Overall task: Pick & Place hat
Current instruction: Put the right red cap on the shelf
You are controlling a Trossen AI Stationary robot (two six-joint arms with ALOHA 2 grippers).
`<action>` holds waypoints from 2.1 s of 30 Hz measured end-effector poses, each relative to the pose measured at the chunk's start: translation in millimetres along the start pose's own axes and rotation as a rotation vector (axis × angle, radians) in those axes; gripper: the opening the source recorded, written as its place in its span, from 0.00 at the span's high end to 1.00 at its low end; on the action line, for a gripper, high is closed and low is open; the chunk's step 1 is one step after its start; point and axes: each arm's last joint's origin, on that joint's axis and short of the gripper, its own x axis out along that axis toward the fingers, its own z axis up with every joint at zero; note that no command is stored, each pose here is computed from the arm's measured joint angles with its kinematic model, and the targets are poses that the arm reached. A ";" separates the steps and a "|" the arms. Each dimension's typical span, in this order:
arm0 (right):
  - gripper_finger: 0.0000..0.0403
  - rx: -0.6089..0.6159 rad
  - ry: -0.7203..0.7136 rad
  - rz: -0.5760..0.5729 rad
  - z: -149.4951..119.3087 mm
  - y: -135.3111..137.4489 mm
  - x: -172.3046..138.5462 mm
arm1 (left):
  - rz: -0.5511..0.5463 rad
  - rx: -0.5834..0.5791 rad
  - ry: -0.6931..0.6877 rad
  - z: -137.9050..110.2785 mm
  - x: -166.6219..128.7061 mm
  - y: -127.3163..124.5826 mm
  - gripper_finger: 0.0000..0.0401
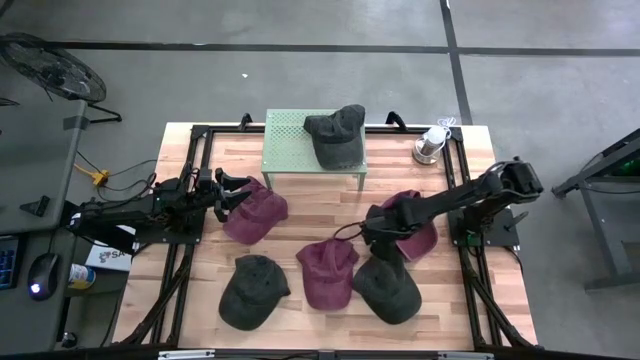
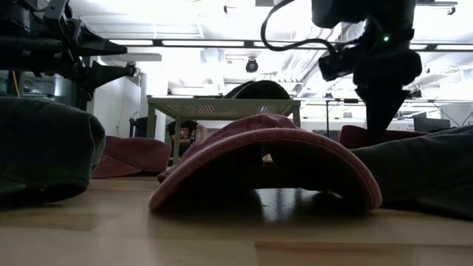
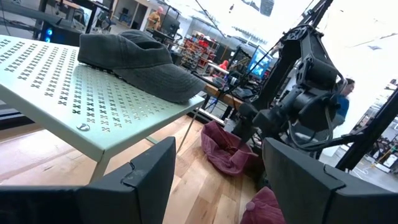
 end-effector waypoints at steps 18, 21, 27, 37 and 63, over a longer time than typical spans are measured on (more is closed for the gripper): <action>0.66 0.000 0.013 -0.031 2.8 1.4 9.3 | 0.000 0.000 0.000 0.0 0.0 0.0 0.41; 0.75 0.000 0.014 -0.031 2.8 1.4 9.3 | 0.000 0.000 0.000 0.0 0.0 0.0 0.41; 0.96 -0.006 0.013 -0.032 2.7 1.5 9.3 | 0.000 0.000 0.000 0.0 0.0 0.0 0.41; 0.98 -0.047 -0.049 -0.090 -0.6 3.6 4.8 | 0.000 0.000 0.000 0.0 0.0 0.0 0.41; 0.99 -0.188 -0.775 0.056 -43.2 1.0 -114.8 | 0.000 0.000 0.000 0.0 0.0 0.0 0.41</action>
